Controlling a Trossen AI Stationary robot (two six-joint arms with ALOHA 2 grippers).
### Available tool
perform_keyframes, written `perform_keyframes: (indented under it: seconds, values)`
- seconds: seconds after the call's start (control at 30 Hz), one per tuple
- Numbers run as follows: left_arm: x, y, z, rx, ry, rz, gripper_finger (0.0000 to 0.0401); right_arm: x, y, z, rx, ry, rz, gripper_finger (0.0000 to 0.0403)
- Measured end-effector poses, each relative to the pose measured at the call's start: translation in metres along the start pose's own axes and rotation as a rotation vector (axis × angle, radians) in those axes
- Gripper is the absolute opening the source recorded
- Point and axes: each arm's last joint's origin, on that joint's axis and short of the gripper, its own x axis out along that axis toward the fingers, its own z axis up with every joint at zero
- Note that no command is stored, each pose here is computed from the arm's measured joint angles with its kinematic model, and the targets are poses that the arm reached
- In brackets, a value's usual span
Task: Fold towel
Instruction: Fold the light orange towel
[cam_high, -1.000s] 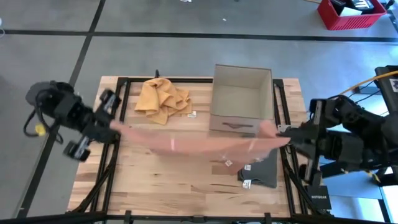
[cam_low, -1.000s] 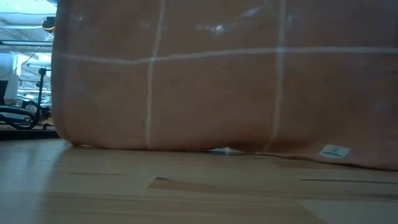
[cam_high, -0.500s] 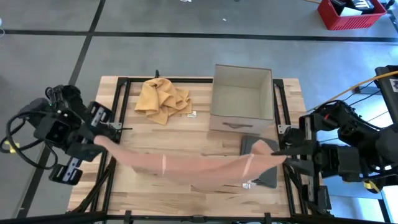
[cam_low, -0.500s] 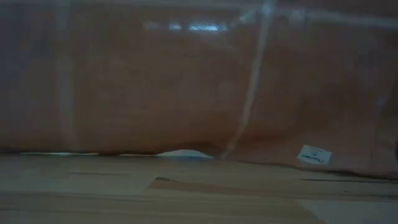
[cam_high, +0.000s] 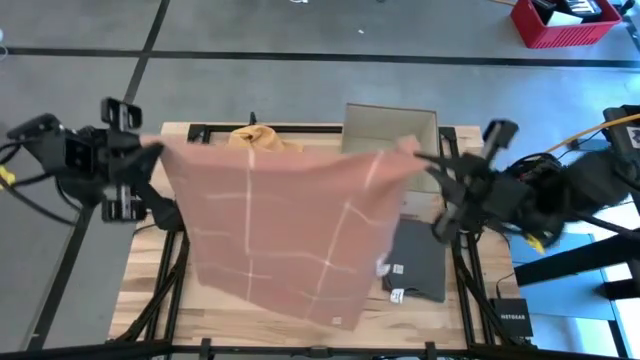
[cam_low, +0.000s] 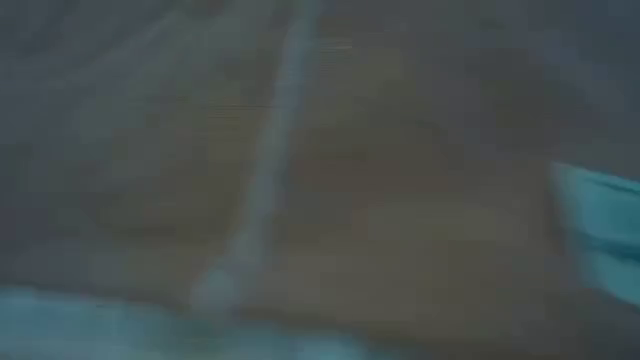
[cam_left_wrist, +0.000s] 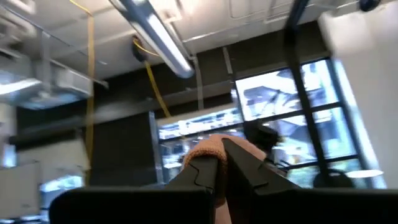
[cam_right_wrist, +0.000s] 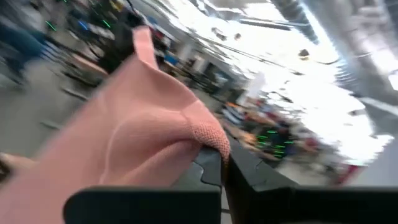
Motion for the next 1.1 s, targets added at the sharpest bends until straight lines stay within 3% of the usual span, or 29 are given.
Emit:
perform_keyframes:
  seconds: [0.17,0.3,0.6,0.87,1.1]
  values:
    - [0.000,0.018,0.000,0.091,0.000,0.078,0.0008,0.020,-0.016,-0.005,-0.176,0.040,-0.119,0.0005]
    - [0.002,0.024,-0.001,0.127,0.005,0.113,0.0008,0.028,-0.028,-0.005,-0.243,0.041,-0.186,0.0005]
    - [0.004,0.018,-0.004,0.063,0.018,0.093,0.0008,0.021,-0.027,0.001,-0.302,0.005,-0.170,0.0005]
    - [-0.006,-0.021,-0.022,-0.100,0.190,-0.169,0.0008,-0.010,0.030,0.015,-0.176,-0.082,0.067,0.0005]
    - [-0.014,-0.082,-0.033,-0.224,0.287,-0.343,0.0008,-0.034,0.104,0.010,-0.043,-0.025,0.289,0.0005]
